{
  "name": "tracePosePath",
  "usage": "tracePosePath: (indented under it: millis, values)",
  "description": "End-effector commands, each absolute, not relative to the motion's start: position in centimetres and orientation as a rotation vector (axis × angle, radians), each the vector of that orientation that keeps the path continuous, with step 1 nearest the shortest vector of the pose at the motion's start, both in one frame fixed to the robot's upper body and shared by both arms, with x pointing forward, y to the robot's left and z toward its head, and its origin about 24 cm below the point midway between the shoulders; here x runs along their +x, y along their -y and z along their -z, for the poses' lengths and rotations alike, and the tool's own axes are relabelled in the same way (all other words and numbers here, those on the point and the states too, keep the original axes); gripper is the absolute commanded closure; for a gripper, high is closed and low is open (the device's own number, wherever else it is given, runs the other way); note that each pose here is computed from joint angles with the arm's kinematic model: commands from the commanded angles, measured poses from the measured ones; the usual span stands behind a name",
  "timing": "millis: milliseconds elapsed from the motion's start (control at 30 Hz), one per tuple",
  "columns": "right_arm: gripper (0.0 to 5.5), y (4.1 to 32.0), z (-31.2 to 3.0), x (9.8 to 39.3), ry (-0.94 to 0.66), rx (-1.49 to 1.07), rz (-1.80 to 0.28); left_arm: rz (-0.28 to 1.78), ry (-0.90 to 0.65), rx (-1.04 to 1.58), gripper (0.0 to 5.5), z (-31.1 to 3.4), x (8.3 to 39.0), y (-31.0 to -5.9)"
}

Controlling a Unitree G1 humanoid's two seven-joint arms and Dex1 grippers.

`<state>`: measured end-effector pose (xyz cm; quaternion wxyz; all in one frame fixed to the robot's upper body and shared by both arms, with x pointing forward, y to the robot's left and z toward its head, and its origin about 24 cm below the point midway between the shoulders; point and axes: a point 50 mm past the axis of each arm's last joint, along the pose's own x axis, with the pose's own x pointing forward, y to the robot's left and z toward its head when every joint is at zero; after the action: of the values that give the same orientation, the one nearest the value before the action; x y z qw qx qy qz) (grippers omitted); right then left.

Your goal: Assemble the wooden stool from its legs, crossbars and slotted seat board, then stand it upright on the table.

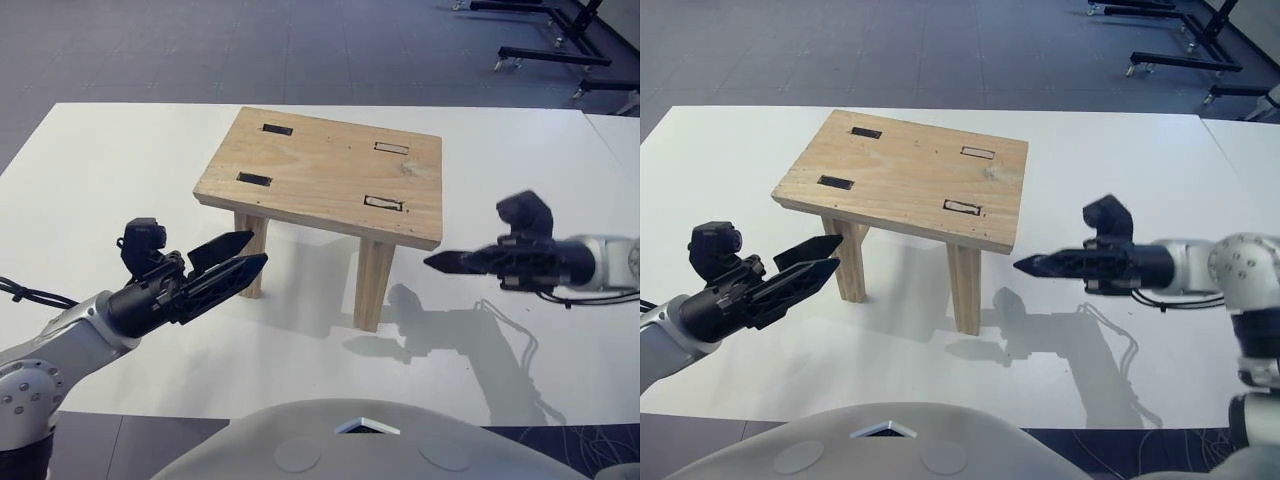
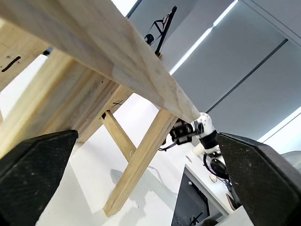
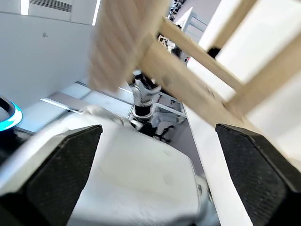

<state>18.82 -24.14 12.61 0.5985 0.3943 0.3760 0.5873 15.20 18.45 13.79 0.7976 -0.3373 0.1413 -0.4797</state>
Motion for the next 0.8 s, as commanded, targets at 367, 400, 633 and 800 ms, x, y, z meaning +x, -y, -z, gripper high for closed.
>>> tracePosePath:
  millis: [367, 400, 633, 800]
  values:
    - [1.05, 17.8, -11.7, 15.5, -0.643, 0.896, -1.587, 1.054, -0.365, -0.633, 0.1, -13.1, 14.1, -18.4]
    - [1.05, 17.3, -11.5, 15.5, -0.613, 0.873, -1.557, 1.051, -0.37, -0.618, 0.1, -13.0, 14.0, -18.6]
    - [1.26, 15.5, -10.6, 14.0, -0.546, 0.887, -1.453, 0.986, -0.418, -0.597, 0.1, -12.2, 13.2, -20.8]
    - [1.35, 14.8, -9.4, 15.1, -0.47, 0.838, -1.328, 0.996, -0.434, -0.588, 0.1, -12.0, 14.0, -21.1]
